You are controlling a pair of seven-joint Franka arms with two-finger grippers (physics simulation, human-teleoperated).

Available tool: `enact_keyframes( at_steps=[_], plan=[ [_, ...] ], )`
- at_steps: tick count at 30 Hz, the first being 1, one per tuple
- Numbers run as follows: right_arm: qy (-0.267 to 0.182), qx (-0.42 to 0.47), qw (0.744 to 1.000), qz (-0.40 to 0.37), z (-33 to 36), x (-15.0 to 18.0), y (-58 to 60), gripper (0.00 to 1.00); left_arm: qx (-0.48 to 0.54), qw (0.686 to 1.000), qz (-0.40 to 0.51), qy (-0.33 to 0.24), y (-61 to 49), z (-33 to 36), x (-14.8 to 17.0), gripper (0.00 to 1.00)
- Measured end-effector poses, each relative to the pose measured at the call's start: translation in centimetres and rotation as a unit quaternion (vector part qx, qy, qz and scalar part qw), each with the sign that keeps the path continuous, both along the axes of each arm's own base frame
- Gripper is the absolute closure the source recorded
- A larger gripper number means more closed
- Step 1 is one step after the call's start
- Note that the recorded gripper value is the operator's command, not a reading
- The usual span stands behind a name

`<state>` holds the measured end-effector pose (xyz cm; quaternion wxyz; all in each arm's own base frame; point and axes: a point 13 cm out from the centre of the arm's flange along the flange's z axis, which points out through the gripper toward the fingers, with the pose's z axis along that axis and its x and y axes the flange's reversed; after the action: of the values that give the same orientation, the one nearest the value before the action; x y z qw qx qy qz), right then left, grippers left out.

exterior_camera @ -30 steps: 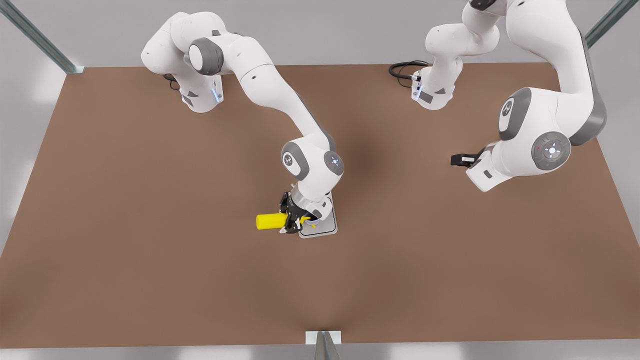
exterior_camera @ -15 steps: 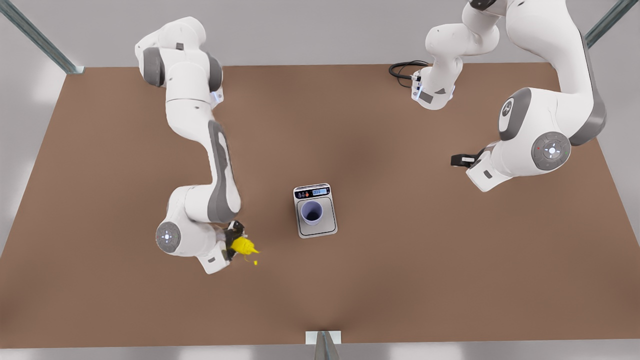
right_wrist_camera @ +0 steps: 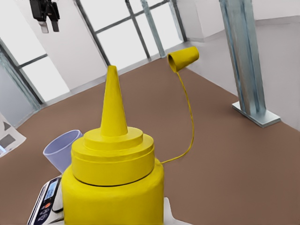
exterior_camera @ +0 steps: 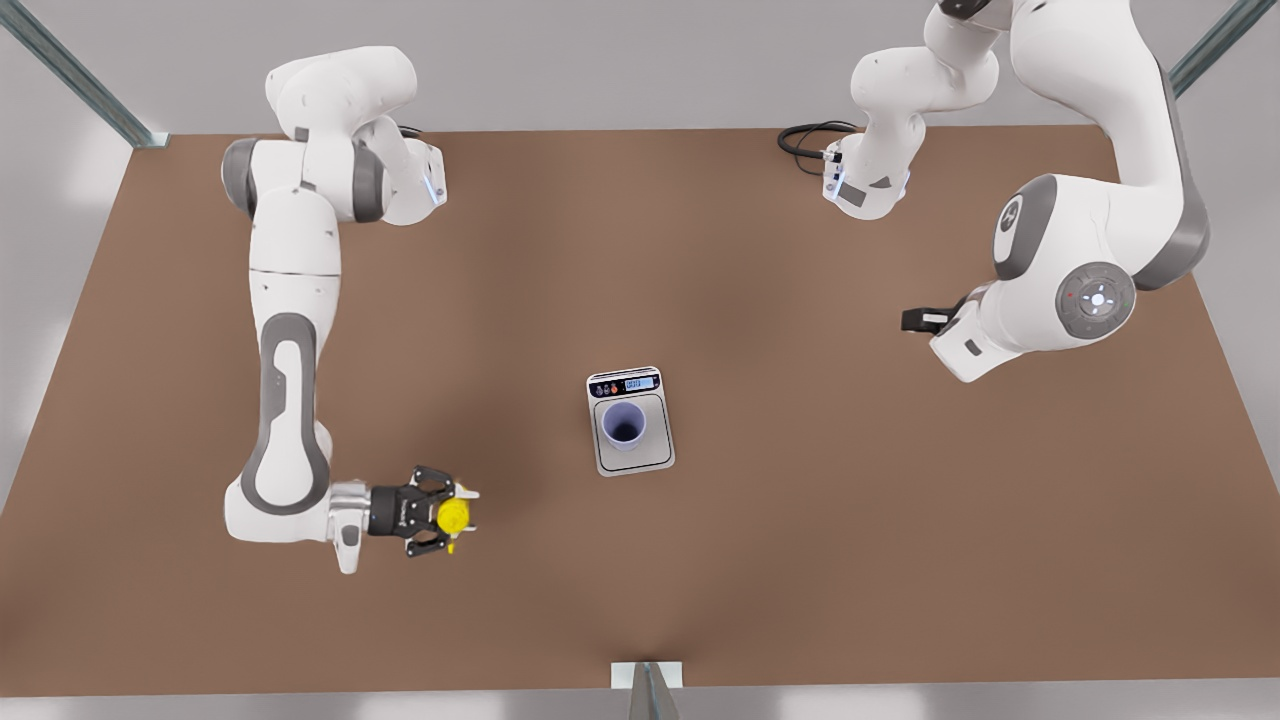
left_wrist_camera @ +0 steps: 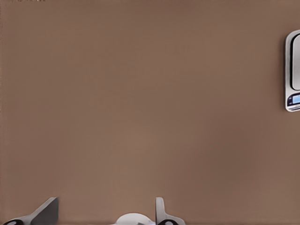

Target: Move cup to the weight, pick up sauce bottle, pour sauce

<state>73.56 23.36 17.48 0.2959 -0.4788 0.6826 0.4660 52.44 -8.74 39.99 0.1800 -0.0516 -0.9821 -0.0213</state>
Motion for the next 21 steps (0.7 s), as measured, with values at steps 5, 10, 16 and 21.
enact_keyframes(
  at_steps=[5,10,16,21],
  plan=[
    [-0.054,0.064,0.996,0.007,-1.0,0.2,1.9,0.4,0.002,1.0,-0.008,-0.013,-0.7,1.2,-0.1,0.0],
    [-0.088,0.101,0.991,0.015,-3.3,-0.5,3.9,0.4,0.003,1.0,-0.005,-0.012,-0.3,0.8,0.2,0.0],
    [-0.125,0.112,0.986,0.013,-5.7,-0.4,3.1,0.4,0.003,1.0,0.001,-0.006,0.4,0.1,0.2,0.0],
    [-0.155,0.114,0.981,0.02,-6.2,-0.4,3.1,0.4,0.004,1.0,0.001,-0.007,0.5,0.1,0.3,0.0]
  ],
)
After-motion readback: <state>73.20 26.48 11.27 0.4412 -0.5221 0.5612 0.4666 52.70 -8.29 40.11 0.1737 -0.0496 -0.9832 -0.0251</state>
